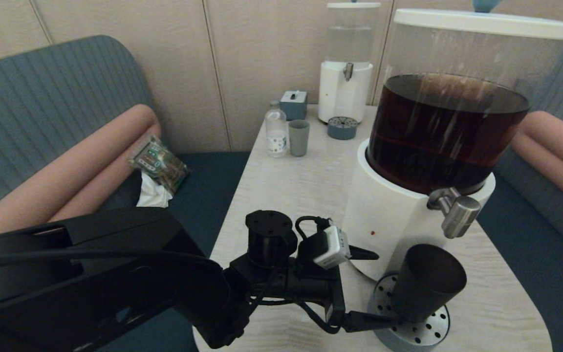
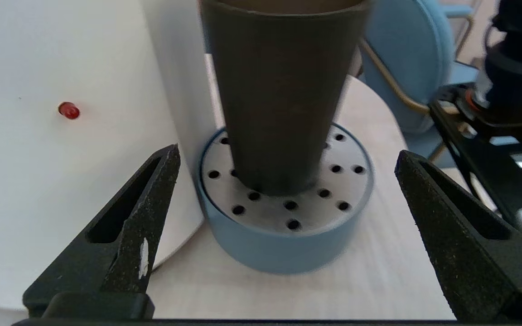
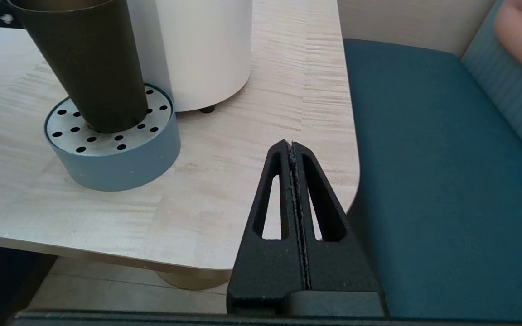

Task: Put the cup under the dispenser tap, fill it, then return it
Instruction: Place the cup next to the water dispenser

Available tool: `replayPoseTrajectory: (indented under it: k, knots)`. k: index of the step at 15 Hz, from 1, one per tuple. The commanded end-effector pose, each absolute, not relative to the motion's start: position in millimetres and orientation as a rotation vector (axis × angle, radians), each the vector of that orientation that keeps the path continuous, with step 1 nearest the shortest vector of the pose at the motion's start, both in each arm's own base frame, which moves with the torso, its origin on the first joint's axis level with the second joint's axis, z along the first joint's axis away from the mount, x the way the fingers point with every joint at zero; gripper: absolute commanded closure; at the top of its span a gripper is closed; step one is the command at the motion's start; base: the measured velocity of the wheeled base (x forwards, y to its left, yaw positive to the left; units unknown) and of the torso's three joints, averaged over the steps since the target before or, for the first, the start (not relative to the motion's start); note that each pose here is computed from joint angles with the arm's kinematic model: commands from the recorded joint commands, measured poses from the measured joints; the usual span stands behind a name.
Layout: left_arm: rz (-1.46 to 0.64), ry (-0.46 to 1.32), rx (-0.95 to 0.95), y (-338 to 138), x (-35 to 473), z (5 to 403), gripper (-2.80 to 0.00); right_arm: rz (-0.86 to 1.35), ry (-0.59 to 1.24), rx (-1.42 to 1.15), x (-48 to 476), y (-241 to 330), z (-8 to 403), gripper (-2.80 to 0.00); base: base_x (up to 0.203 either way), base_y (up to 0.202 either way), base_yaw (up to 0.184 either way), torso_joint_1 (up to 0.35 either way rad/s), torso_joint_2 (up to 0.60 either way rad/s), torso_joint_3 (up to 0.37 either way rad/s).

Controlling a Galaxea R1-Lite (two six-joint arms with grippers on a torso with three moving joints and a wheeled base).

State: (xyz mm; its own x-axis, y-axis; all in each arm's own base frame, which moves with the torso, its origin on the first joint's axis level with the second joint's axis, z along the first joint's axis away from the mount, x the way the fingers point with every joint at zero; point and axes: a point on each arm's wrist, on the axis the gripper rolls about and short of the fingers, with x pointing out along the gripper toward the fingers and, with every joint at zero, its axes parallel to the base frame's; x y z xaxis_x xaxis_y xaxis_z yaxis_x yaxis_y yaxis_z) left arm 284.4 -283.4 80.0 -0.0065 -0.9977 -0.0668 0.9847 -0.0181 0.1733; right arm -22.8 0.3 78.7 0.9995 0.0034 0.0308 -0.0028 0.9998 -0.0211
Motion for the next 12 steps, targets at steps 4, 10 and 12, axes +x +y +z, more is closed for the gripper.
replayPoseTrajectory:
  k: [4, 10, 12]
  knots:
    - [-1.592, -0.099, 0.174, -298, 289, 76, -2.8, 0.003, -0.023, -0.022, -22, 0, 76, 0.0, 0.0, 0.0, 0.0, 0.0, 0.0, 0.0]
    - [-1.608, -0.089, 0.161, -305, 287, 75, -2.8, 0.003, -0.022, -0.022, -22, 0, 76, 0.0, 0.0, 0.0, 0.0, 0.0, 0.0, 0.0]
    - [-1.617, -0.076, 0.152, -308, 285, 73, -2.8, 0.003, -0.022, -0.022, -22, 0, 76, 0.0, 0.0, 0.0, 0.0, 0.0, 0.0, 0.0]
